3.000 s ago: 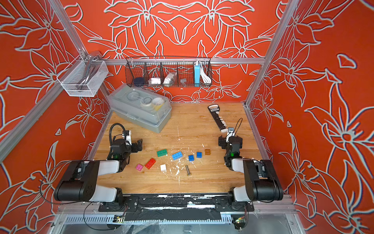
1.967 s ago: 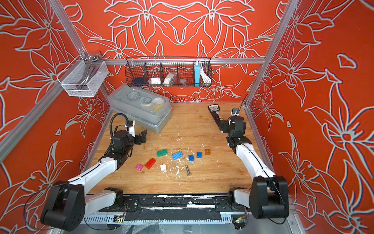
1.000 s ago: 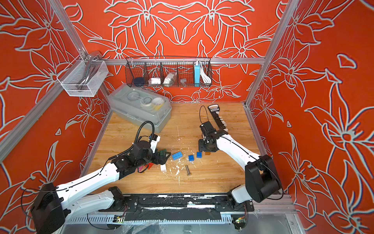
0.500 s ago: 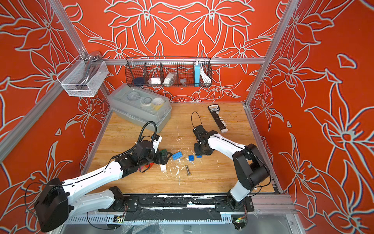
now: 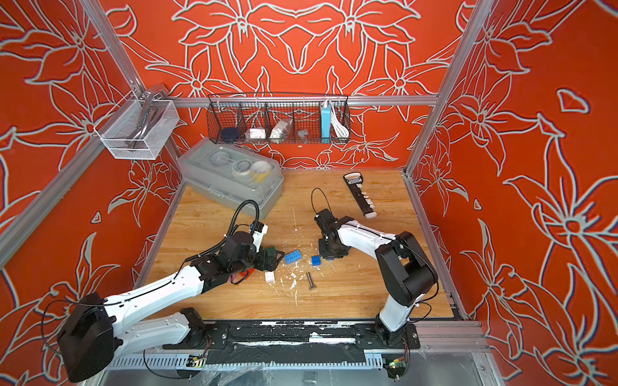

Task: Assemble a spoon with lego
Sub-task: Pick up the lego brick from the center of the board, then assemble the lego brick with the lego brick.

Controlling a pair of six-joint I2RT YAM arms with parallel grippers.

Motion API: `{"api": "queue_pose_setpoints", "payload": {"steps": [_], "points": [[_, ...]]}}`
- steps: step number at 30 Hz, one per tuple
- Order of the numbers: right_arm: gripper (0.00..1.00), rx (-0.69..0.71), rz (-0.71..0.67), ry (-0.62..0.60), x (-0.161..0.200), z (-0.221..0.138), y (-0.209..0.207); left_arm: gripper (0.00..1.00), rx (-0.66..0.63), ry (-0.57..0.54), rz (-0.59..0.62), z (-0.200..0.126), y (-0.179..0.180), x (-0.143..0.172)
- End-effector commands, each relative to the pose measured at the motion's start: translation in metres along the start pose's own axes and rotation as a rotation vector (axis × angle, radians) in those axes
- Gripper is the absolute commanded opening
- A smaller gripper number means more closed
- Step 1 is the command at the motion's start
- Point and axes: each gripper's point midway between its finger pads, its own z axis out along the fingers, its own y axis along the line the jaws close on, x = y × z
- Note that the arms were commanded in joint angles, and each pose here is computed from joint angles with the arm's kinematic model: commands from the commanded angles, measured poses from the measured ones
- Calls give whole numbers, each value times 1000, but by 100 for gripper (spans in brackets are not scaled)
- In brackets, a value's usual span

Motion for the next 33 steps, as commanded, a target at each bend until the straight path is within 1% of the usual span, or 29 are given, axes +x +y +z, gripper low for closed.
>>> {"api": "queue_pose_setpoints", "payload": {"steps": [1, 5, 7, 9, 12, 16, 23, 33], "points": [[24, 21, -11, -26, -7, -9, 2, 98, 1, -4, 2, 1, -1, 0], [20, 15, -16, -83, -14, -36, 1, 98, 35, -4, 26, 1, -5, 4], [19, 38, -19, -114, -18, -50, -4, 98, 58, -7, 45, 1, -10, 5], [19, 71, -39, -127, -20, -62, -10, 98, 87, -7, 66, 2, -16, 7], [18, 115, -56, -123, -22, -70, -19, 98, 129, -7, 87, 3, -27, 8], [17, 130, -57, -98, -21, -66, -30, 98, 158, -3, 118, 5, -36, 9], [16, 122, -34, -58, -17, -57, -50, 98, 163, 4, 128, 7, -39, 11], [16, 75, -17, -36, -12, -38, -54, 98, 159, 12, 129, 9, -39, 11]]}}
